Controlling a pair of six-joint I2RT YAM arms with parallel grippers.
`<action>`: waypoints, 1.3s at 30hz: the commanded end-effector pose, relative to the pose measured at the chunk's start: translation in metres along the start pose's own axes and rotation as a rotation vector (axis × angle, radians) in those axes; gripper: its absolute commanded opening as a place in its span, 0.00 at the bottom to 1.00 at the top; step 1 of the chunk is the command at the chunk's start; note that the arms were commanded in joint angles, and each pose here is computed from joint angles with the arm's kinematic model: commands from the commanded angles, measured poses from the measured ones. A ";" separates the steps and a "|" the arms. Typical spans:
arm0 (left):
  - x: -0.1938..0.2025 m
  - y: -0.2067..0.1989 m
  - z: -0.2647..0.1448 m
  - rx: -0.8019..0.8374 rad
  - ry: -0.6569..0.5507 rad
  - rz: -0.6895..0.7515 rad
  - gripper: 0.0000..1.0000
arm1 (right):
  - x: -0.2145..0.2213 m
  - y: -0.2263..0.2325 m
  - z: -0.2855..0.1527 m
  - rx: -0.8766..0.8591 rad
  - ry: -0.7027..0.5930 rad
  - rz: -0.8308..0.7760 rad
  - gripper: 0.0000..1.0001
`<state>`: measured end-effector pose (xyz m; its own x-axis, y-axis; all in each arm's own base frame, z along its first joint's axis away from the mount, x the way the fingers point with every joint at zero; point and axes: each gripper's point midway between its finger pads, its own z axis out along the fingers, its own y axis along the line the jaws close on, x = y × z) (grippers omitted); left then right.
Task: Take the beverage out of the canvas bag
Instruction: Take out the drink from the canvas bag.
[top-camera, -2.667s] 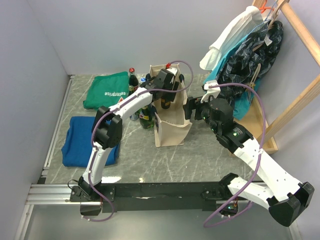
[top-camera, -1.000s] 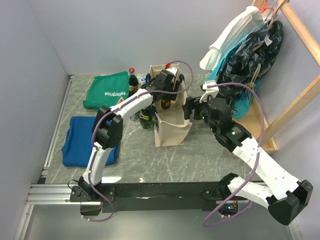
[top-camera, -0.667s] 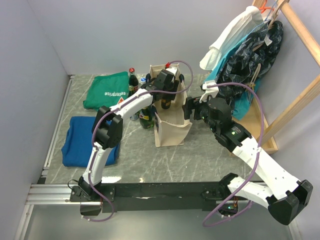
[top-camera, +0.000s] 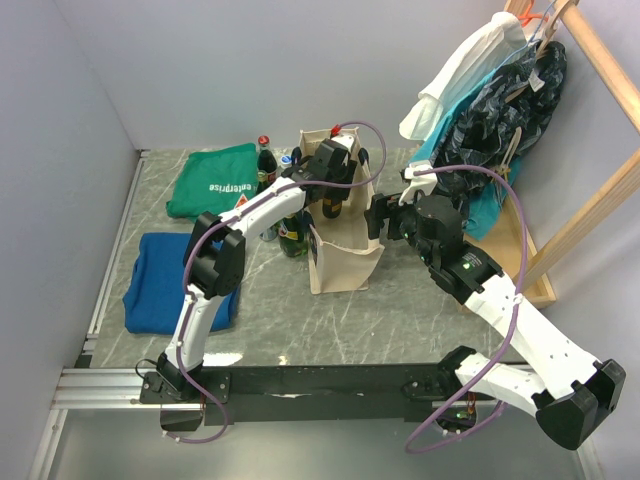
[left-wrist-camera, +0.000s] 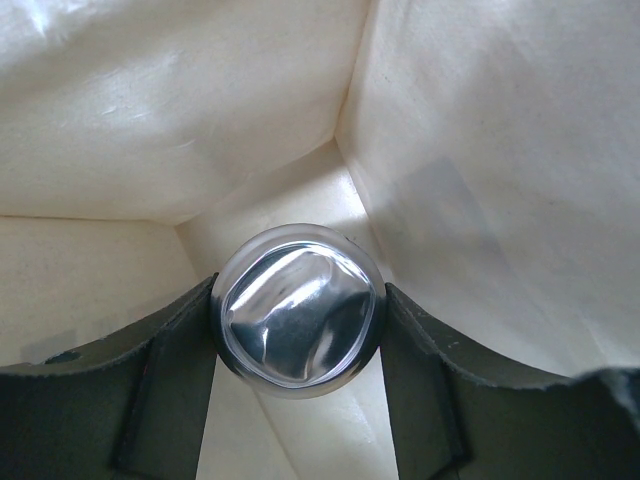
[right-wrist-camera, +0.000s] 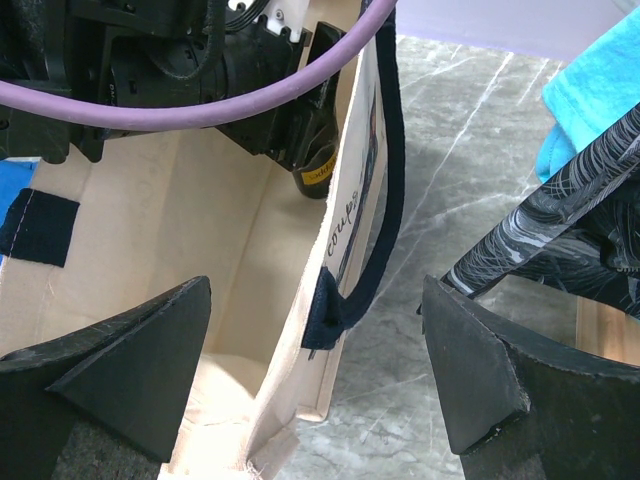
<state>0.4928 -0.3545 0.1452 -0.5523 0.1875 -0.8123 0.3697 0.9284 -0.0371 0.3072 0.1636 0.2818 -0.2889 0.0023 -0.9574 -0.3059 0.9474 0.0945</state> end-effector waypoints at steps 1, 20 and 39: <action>-0.054 -0.007 -0.037 0.034 -0.127 -0.025 0.01 | -0.011 0.001 0.001 0.000 -0.043 0.001 0.91; -0.085 -0.014 -0.062 0.084 -0.201 -0.019 0.01 | -0.008 0.002 0.004 -0.004 -0.027 -0.002 0.91; -0.096 -0.012 -0.078 0.086 -0.231 -0.029 0.01 | -0.008 0.001 0.003 0.003 -0.025 -0.003 0.91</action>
<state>0.4829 -0.3547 0.1687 -0.5448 0.1851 -0.8179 0.3991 0.9150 -0.0588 0.3097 0.1652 0.2758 -0.3036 -0.0077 -0.9528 -0.3041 0.9485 0.0893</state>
